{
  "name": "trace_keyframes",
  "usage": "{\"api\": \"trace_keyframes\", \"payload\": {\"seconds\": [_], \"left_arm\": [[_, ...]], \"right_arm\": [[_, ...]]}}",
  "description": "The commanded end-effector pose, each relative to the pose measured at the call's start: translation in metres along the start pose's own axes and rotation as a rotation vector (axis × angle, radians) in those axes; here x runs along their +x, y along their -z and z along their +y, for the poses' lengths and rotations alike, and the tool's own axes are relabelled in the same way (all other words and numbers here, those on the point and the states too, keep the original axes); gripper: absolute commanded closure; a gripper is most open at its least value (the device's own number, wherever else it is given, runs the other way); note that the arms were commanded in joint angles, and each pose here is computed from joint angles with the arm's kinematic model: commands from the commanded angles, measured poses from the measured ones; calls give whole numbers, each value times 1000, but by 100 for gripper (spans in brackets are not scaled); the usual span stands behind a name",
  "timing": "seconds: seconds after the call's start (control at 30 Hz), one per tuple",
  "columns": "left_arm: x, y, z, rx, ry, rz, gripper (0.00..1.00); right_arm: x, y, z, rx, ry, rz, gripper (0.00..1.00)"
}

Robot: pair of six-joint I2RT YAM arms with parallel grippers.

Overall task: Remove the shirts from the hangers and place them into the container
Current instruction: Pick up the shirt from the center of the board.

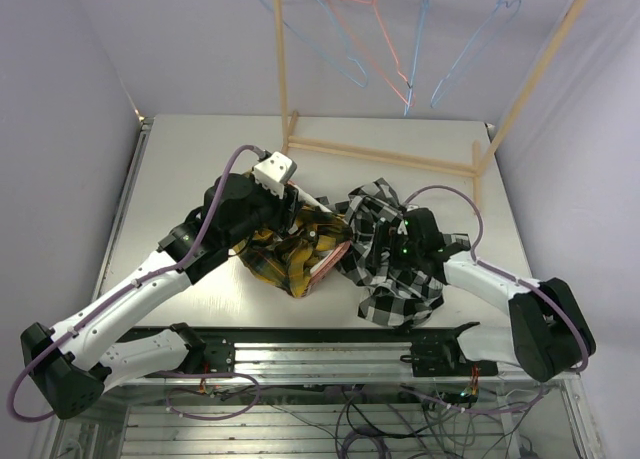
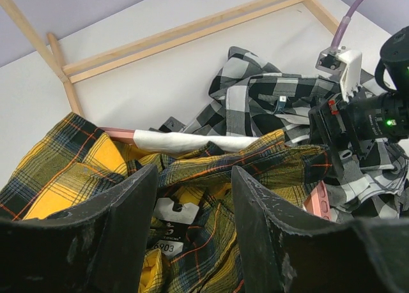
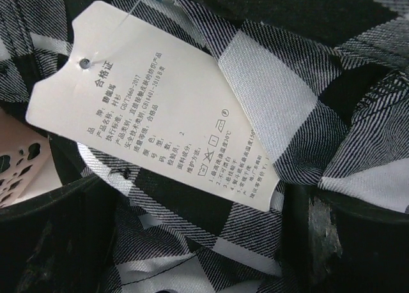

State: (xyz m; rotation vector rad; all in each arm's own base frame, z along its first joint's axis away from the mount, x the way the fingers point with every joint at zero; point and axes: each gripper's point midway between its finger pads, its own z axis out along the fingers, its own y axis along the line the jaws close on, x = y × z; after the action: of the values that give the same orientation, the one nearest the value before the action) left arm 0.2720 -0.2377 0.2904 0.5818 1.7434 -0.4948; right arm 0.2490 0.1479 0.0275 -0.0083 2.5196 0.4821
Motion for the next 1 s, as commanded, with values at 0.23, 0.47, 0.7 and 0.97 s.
{"api": "trace_keyframes", "payload": {"seconds": [0.23, 0.47, 0.7, 0.97], "left_arm": [[-6, -2, 0, 12, -14, -26, 40], [-7, -2, 0, 11, -12, -27, 40], [-8, 3, 13, -68, 10, -30, 39], [-17, 17, 34, -190, 46, -88, 39]], "right_arm": [[7, -15, 3, -25, 36, -24, 53], [-16, 6, 23, -58, 85, -78, 100], [-84, 89, 67, -134, 146, -306, 100], [-152, 190, 125, -212, 257, -475, 100]]}}
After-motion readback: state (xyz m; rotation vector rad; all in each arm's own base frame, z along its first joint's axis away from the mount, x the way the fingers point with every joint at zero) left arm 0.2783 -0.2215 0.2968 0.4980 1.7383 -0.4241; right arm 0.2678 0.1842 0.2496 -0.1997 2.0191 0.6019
